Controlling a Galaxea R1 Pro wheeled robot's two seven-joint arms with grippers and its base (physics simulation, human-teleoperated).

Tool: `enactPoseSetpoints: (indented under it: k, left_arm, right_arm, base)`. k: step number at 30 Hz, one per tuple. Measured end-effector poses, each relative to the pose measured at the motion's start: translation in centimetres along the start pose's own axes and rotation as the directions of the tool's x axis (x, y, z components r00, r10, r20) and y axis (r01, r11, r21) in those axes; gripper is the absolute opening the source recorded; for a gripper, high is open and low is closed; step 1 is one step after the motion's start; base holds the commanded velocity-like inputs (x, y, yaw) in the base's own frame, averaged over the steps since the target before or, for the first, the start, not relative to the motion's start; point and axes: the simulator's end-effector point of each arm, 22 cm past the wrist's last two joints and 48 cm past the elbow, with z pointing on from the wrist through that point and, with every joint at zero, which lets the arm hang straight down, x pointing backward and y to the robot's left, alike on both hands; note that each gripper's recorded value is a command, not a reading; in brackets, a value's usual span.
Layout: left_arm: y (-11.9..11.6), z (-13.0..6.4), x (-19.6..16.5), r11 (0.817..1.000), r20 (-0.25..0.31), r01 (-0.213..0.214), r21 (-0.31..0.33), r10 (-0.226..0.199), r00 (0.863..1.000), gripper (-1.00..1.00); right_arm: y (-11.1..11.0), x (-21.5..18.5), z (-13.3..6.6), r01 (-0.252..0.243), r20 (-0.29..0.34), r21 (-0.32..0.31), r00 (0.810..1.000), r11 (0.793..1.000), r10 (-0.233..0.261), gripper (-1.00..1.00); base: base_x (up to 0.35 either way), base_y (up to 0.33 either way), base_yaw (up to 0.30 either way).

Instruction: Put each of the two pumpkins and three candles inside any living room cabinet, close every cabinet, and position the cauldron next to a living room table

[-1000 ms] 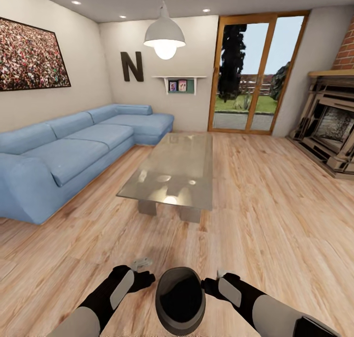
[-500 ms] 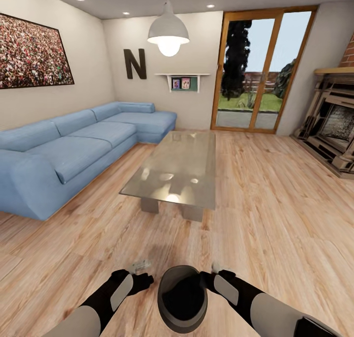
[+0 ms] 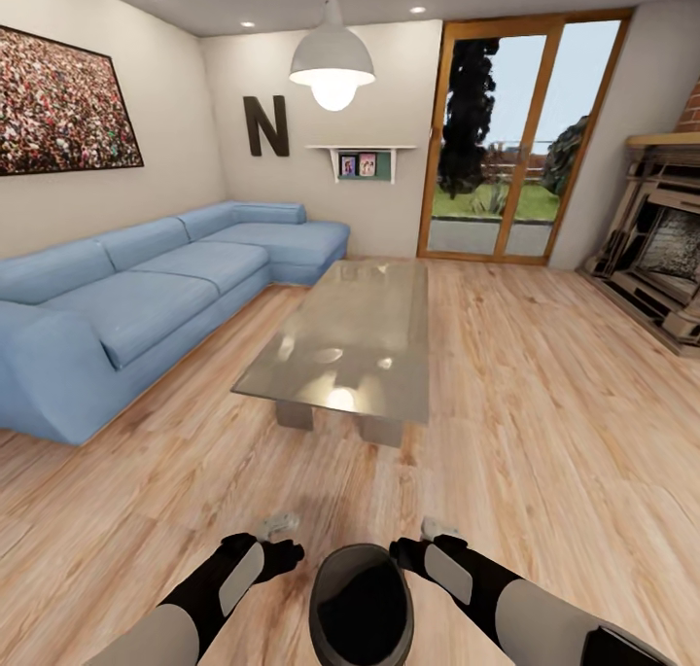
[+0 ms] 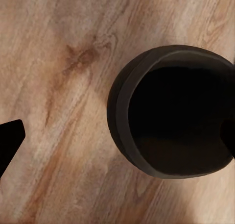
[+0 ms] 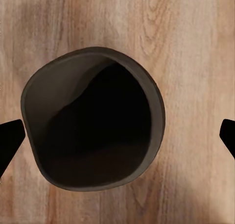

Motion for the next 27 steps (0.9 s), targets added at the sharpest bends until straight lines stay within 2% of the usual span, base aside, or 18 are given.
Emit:
enactPoseSetpoints:
  k: [10,23,27]
  left_arm:
    - [0.2,0.0,0.0,1.000,0.000,-0.003,-0.003,0.003,1.000,1.00]
    - [-0.1,0.4,0.3,1.000,-0.002,-0.001,0.006,0.001,1.000,1.00]
    - [-1.4,0.8,0.7,0.998,-0.007,-0.004,0.069,0.005,1.000,1.00]
  right_arm:
    - [0.0,0.0,0.0,0.000,0.000,0.000,1.000,1.000,0.000,1.00]
    - [-0.1,0.2,0.4,0.000,0.000,0.000,1.000,1.000,0.000,1.00]
    - [-0.2,0.5,0.9,0.000,0.000,0.000,1.000,1.000,0.000,1.00]
  base:
    - [0.152,-0.123,0.000]
    - [0.014,-0.017,0.000]
    - [0.000,0.000,0.000]
